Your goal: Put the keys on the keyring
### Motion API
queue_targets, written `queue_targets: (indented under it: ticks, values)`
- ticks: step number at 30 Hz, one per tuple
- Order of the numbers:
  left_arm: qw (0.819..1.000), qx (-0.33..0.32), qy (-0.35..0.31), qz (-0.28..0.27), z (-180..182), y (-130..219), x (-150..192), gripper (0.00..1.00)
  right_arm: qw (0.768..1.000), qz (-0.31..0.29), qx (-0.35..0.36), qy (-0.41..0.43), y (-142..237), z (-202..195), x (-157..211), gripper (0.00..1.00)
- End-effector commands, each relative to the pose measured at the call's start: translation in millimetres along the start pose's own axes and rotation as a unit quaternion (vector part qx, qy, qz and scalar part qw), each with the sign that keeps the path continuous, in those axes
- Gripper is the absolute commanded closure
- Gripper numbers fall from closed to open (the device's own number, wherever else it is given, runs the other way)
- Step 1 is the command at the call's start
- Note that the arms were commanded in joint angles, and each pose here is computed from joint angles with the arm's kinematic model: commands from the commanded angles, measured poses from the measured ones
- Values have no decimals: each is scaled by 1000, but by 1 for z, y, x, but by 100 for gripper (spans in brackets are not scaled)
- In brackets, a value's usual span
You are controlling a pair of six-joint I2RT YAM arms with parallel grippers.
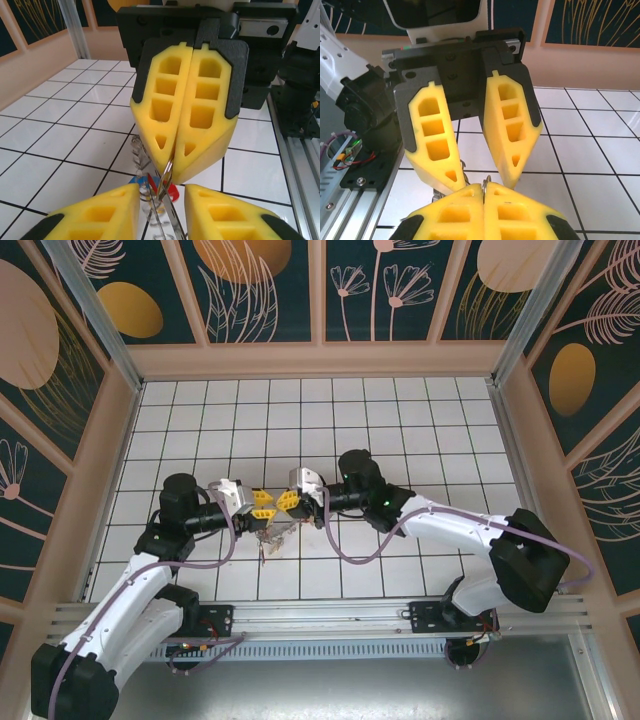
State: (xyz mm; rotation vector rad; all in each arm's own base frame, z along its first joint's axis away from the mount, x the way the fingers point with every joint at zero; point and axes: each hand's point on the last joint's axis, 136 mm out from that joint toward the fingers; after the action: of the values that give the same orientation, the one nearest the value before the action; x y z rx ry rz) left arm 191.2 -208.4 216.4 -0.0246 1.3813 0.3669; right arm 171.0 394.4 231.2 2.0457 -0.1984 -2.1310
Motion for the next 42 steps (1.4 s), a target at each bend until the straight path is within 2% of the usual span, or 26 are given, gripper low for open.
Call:
queue_targets:
  ticks: [1, 3, 5, 6, 12, 15, 20, 23, 29, 34, 37, 42]
  values:
    - [1000, 6, -20, -11, 3, 0, -14, 69, 997, -28, -34, 60, 3, 17, -32, 100]
    - [1000, 14, -20, -7, 1, 0, -14, 64, 997, -22, -34, 67, 3, 17, -31, 100]
    - [1000, 28, -14, -2, -4, 2, -17, 46, 997, -16, -31, 74, 4, 17, -29, 100]
    - [999, 30, -14, 3, -5, 3, -18, 42, 996, -15, -28, 80, 5, 17, -30, 100]
    - [998, -2, -36, 52, -2, 14, -15, 37, 995, -8, -20, 102, 14, 20, -34, 100]
    - [997, 1, -59, 50, -6, 15, -14, 40, 994, -11, -17, 105, 18, 21, -38, 100]
    - [997, 4, -80, 19, -5, 12, -20, 60, 994, -32, -21, 106, 22, 25, -49, 100]
    - [996, 15, -81, -16, -6, 10, -33, 66, 993, -44, -20, 104, 22, 26, -54, 100]
    - [996, 40, -75, -32, -10, 7, -36, 64, 992, -65, -13, 104, 22, 23, -62, 100]
    - [995, 46, -80, -28, -11, 6, -33, 68, 991, -84, -12, 102, 21, 22, -71, 100]
    - [995, 47, -83, -35, -12, 7, -38, 73, 992, -82, -17, 99, 19, 21, -71, 100]
    - [993, 42, -98, -49, -11, 9, -48, 75, 993, -73, -17, 94, 15, 19, -69, 100]
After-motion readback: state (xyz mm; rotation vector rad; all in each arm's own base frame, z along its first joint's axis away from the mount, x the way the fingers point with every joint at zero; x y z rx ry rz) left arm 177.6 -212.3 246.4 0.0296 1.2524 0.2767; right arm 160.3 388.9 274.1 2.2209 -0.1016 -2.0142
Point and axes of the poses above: each hand's point on the last joint's axis, 136 mm out from that joint toward the fingers, its own y axis back along the fingers, its own z axis along the line the jaws close on, x = y × z, and after that the axes turned 8 degrees about -y, right-handed
